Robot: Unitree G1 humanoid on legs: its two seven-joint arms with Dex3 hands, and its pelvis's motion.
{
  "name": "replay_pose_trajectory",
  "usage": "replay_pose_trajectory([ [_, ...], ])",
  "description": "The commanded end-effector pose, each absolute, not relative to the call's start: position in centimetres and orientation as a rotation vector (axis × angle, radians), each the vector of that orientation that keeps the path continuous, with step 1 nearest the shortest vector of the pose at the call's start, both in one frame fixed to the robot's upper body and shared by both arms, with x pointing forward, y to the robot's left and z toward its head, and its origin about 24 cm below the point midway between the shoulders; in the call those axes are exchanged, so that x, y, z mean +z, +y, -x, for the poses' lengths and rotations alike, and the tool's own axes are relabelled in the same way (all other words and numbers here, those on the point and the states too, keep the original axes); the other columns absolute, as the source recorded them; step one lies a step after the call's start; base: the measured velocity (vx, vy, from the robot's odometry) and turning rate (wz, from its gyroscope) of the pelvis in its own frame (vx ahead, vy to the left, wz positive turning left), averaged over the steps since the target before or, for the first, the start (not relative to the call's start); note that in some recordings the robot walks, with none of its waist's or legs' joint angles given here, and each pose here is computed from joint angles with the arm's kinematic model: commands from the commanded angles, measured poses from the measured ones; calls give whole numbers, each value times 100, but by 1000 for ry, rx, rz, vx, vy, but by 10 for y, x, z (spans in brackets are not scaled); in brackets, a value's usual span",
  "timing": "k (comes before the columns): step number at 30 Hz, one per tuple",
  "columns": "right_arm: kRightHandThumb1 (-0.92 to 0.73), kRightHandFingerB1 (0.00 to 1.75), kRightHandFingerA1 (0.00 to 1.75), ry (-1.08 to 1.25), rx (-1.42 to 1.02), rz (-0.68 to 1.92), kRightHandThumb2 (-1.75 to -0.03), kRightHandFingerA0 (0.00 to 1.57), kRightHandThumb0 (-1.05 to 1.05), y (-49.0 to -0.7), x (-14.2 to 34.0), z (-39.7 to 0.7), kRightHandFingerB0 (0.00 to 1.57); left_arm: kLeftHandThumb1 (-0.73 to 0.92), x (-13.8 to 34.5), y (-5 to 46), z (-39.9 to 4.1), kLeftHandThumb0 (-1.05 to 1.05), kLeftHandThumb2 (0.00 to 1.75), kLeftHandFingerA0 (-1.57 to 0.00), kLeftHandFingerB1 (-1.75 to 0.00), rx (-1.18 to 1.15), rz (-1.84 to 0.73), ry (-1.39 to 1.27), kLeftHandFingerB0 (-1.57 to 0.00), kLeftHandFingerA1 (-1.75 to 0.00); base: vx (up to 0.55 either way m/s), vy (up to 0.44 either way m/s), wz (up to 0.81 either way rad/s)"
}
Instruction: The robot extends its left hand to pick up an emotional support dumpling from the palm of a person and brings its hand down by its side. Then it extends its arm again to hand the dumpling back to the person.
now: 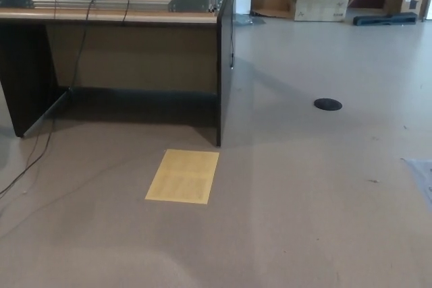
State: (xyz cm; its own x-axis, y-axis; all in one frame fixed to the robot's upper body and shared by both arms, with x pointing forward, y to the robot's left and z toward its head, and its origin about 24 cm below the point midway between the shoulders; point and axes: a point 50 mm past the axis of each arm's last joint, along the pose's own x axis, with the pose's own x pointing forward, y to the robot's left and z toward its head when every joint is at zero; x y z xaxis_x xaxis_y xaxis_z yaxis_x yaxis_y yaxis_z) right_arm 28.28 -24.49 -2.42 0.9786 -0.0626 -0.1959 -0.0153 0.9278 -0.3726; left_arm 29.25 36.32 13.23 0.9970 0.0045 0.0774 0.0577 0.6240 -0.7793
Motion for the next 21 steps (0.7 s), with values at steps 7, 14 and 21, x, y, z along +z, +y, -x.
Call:
replay_pose_trajectory([
  [7, -65, 36, 47, 211, -53, 377, -60, 80, -44, -254, -21, -284, 49, 74, 215, 343, -319, -25, 62, -106, -82, -181, 725, -200, -83, -129, 0, 0, 0],
  [14, -65, 36, 48, 207, -63, 372, -60, 80, -44, -254, -22, -281, 48, 72, 280, 285, -336, -17, 62, -105, -75, -347, 369, -292, -92, -126, 0, 0, 0],
  [21, -64, 35, 48, 205, -69, 390, -59, 80, -43, -255, -21, -282, 46, 71, 317, 210, -342, -17, 62, -112, -70, -515, 71, -326, -94, -127, 0, 0, 0],
])
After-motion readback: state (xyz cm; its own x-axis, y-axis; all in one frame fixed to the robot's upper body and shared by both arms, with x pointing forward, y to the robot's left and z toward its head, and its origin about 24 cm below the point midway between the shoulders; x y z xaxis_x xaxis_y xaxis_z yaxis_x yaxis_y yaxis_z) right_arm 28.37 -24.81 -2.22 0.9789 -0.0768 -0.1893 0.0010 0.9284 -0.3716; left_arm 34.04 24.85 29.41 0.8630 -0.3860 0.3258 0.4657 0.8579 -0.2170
